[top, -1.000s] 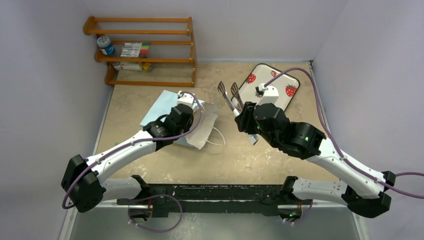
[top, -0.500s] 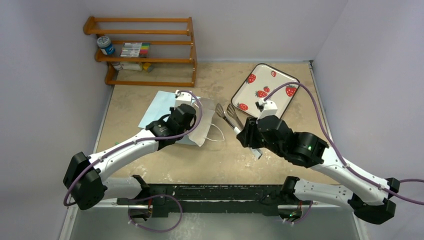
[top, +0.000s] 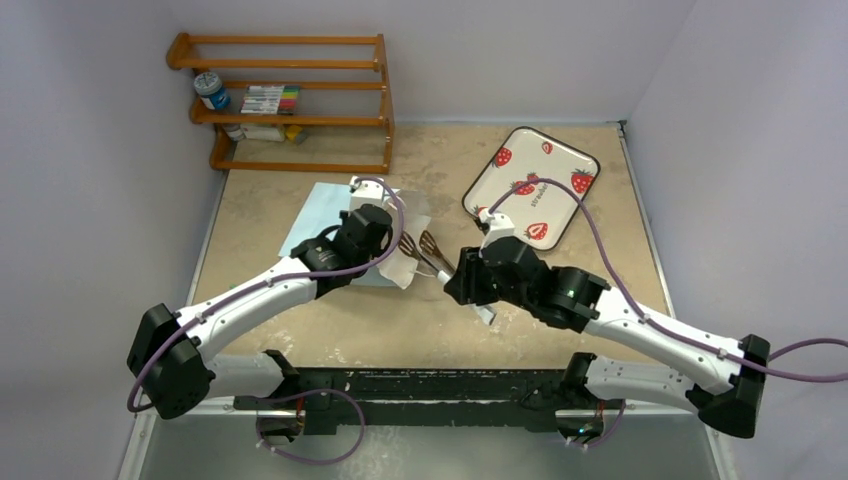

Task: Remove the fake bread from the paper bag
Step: Take out the fake bread from the paper bag.

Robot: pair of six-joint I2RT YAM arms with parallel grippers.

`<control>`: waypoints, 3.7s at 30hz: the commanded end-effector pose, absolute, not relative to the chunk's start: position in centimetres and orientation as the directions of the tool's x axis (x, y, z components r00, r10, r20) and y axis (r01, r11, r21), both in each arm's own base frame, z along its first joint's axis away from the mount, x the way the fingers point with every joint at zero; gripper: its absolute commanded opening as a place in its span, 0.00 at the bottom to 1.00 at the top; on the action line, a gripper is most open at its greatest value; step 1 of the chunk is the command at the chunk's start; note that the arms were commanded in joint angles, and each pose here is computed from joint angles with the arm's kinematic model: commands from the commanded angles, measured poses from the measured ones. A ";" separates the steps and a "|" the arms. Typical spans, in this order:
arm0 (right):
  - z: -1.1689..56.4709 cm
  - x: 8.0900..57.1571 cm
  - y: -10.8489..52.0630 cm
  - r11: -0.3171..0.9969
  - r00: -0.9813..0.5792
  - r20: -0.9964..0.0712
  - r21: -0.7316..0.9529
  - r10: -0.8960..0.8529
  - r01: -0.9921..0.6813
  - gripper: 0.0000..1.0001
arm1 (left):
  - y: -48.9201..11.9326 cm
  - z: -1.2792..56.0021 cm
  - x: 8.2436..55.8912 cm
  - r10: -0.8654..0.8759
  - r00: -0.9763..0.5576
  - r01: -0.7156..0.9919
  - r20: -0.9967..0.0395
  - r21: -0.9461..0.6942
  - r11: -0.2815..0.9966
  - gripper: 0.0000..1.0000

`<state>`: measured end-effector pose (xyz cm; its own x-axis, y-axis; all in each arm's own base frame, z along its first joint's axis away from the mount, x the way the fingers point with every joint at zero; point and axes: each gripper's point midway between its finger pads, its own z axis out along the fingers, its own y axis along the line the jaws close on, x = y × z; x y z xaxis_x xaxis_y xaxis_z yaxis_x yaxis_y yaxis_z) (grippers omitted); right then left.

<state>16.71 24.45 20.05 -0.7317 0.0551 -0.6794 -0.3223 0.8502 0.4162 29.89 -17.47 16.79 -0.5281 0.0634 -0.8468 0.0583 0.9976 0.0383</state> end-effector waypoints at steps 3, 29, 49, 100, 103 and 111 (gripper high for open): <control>21.2 18.3 28.9 0.782 -0.704 -0.705 0.488 0.091 -0.388 0.42 | -18.8 19.5 29.6 -0.011 -0.479 0.102 -0.878 -0.068 0.992 0.00; 18.5 25.7 30.7 0.733 -0.723 -0.671 0.573 0.162 -0.367 0.48 | -20.4 18.6 29.1 0.061 -0.505 0.189 -0.861 -0.042 0.981 0.00; 17.6 28.6 31.8 0.677 -0.732 -0.653 0.629 0.193 -0.382 0.36 | -21.3 18.2 29.0 0.088 -0.514 0.225 -0.853 -0.035 0.974 0.00; 18.5 26.5 27.9 0.709 -0.712 -0.653 0.629 0.259 -0.319 0.11 | -21.6 17.7 30.1 0.086 -0.512 0.176 -0.855 -0.006 0.984 0.00; 18.7 25.8 27.3 0.710 -0.716 -0.645 0.634 0.266 -0.307 0.11 | -21.5 18.0 30.2 0.087 -0.506 0.171 -0.858 -0.001 0.985 0.00; 16.5 25.4 27.5 0.711 -0.751 -0.613 0.641 0.246 -0.289 0.32 | -21.9 17.7 30.3 0.078 -0.513 0.175 -0.855 -0.016 0.984 0.00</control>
